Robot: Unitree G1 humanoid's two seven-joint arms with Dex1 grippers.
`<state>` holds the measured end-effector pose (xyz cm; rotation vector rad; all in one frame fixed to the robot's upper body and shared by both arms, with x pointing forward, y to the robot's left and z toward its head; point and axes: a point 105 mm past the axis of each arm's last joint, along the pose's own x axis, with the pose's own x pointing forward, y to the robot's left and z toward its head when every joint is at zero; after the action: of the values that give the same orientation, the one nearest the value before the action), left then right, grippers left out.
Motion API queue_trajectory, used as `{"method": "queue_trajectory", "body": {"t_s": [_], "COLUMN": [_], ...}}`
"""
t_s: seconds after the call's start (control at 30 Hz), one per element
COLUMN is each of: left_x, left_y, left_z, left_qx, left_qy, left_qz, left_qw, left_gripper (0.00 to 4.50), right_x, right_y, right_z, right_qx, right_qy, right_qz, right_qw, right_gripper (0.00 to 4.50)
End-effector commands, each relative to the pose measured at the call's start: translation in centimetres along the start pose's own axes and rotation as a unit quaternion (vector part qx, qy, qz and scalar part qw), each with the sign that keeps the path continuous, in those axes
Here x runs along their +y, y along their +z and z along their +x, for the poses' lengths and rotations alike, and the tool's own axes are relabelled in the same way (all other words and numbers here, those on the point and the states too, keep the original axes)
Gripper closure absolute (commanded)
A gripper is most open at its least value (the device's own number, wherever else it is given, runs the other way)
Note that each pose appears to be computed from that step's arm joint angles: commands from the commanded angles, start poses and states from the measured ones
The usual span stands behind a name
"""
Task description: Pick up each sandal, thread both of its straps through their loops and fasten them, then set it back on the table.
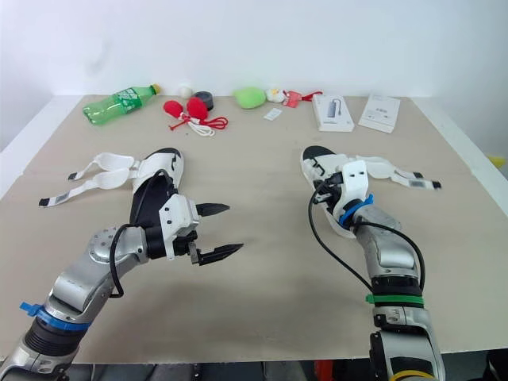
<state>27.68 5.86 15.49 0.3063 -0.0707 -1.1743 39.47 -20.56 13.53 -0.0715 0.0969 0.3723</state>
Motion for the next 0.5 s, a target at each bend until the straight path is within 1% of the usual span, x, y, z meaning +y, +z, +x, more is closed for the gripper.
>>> {"method": "queue_trajectory", "body": {"t_s": [0.03, 0.13, 0.17, 0.23, 0.3, 0.33, 0.4, 0.5], "left_x": [0.2, 0.2, 0.2, 0.1, 0.1, 0.1, 0.3, 0.3], "left_y": [0.6, 0.6, 0.7, 0.8, 0.9, 0.9, 0.8, 0.6], "left_z": [-0.6, -0.7, -0.9, -1.4, -1.9, -2.1, -2.4, -2.6], "left_qx": [-0.008, -0.009, -0.011, -0.013, -0.011, -0.01, -0.003, 0.003], "left_qy": [0.004, 0.002, -0.001, -0.008, -0.017, -0.02, -0.024, -0.032], "left_qz": [0.017, 0.017, 0.015, 0.012, 0.011, 0.011, 0.018, 0.023], "left_qw": [1.0, 1.0, 1.0, 1.0, 1.0, 1.0, 1.0, 0.999], "left_gripper": [0.0, 0.0, 0.0, 0.0, 0.0, 0.0, 0.0, 0.0], "right_x": [-0.3, 1.9, 3.5, 6.2, 7.6, 7.9, 8.5, 8.9], "right_y": [1.4, 2.0, 2.1, 2.1, 1.6, 1.4, 0.6, 0.1], "right_z": [-0.2, -0.5, -1.2, -3.1, -5.0, -5.8, -7.8, -9.3], "right_qx": [-0.022, -0.04, -0.042, -0.036, -0.018, -0.01, 0.016, 0.034], "right_qy": [0.012, 0.096, 0.161, 0.291, 0.384, 0.414, 0.487, 0.547], "right_qz": [-0.026, -0.045, -0.058, -0.071, -0.092, -0.103, -0.136, -0.155], "right_qw": [0.999, 0.994, 0.984, 0.953, 0.919, 0.904, 0.862, 0.822], "right_gripper": [4.41, 4.41, 4.41, 4.41, 4.41, 4.41, 4.41, 4.41]}}
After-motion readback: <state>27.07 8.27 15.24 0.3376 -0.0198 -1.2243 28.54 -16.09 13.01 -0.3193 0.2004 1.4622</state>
